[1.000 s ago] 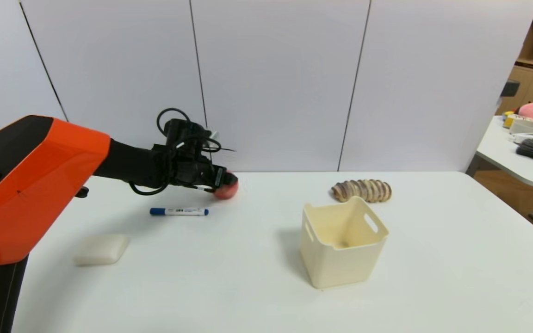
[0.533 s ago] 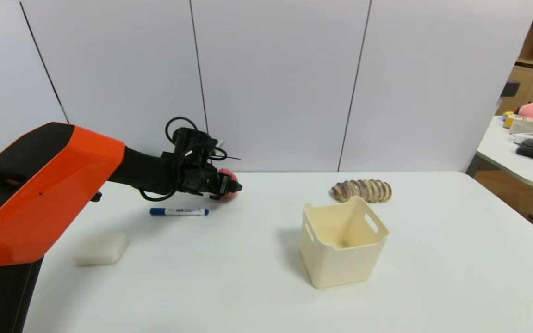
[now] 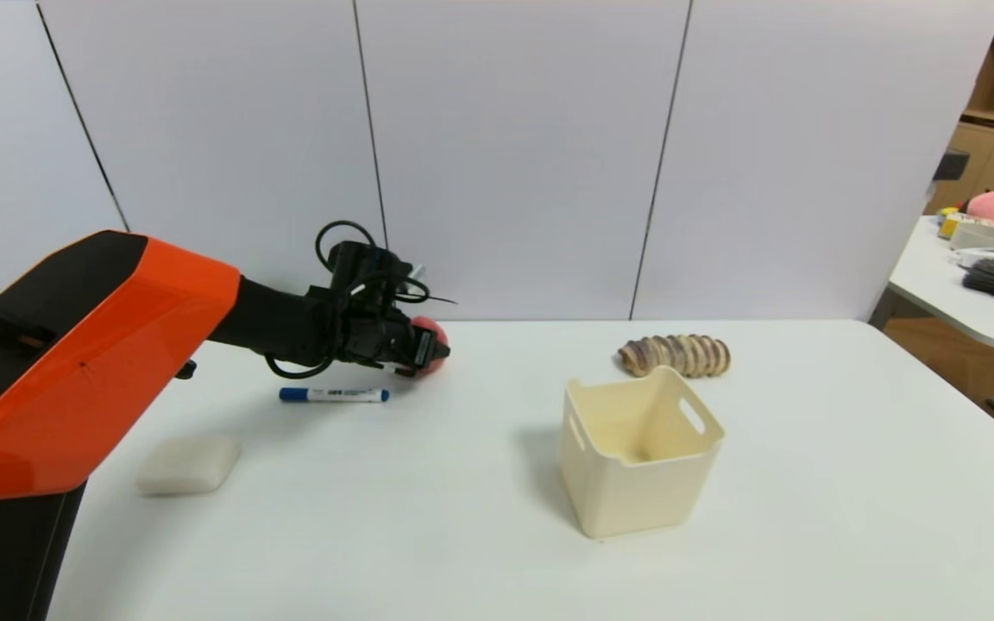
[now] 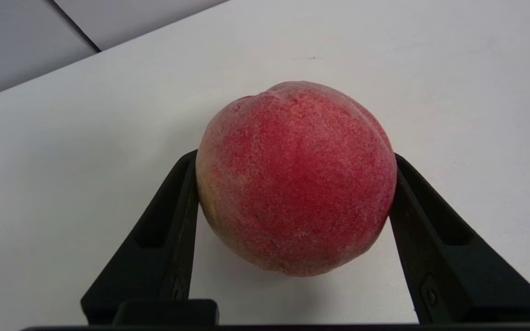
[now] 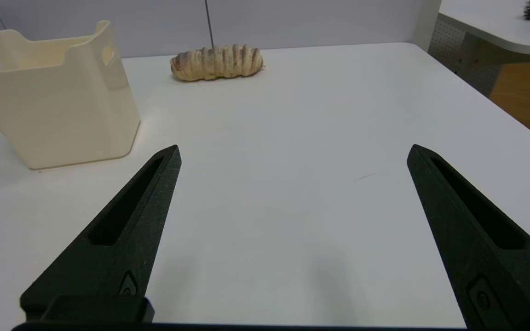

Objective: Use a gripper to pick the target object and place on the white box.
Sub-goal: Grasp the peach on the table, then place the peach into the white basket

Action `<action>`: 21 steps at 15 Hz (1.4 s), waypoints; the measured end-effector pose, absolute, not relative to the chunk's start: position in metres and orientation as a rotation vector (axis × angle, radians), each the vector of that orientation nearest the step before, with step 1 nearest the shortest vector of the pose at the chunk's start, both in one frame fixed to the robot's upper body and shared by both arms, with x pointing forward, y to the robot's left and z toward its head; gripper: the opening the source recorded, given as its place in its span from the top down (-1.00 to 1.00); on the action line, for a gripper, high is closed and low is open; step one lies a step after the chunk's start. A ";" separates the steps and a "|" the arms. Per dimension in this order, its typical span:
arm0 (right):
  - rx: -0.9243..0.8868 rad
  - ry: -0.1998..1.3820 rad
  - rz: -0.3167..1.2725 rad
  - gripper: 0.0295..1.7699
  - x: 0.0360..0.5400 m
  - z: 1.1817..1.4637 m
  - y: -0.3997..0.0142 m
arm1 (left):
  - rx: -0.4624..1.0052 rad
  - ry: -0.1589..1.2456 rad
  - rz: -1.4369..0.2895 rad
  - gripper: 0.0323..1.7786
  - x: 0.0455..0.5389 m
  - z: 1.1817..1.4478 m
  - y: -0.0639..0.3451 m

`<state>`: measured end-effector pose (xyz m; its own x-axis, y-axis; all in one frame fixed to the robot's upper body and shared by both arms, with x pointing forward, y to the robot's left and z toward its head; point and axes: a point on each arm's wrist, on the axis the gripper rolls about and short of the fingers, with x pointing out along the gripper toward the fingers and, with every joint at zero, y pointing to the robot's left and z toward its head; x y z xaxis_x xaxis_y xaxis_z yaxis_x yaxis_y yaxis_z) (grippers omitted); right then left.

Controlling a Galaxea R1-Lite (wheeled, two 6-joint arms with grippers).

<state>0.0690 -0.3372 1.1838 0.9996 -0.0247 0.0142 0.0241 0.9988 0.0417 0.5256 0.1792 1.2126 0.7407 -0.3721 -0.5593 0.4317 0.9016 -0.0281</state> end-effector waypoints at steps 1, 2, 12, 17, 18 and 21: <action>0.041 -0.015 -0.025 -0.92 0.069 1.184 -0.337 | 0.106 0.589 -0.443 -0.34 0.525 1.213 0.178; 0.041 -0.015 -0.025 -0.92 0.069 1.184 -0.337 | 0.107 0.590 -0.445 -0.34 0.525 1.213 0.178; 0.041 -0.015 -0.024 -0.92 0.069 1.184 -0.337 | 0.162 0.479 -0.516 -0.32 0.464 1.298 0.178; 0.041 -0.015 -0.025 -0.92 0.069 1.184 -0.337 | 0.194 0.381 -0.680 -0.32 0.399 1.351 0.139; 0.042 -0.015 -0.025 -0.92 0.069 1.184 -0.337 | 0.201 0.371 -0.720 -0.32 0.387 1.356 0.129; 0.041 -0.015 -0.024 -0.92 0.069 1.184 -0.337 | 0.222 0.341 -0.850 -0.32 0.353 1.365 0.095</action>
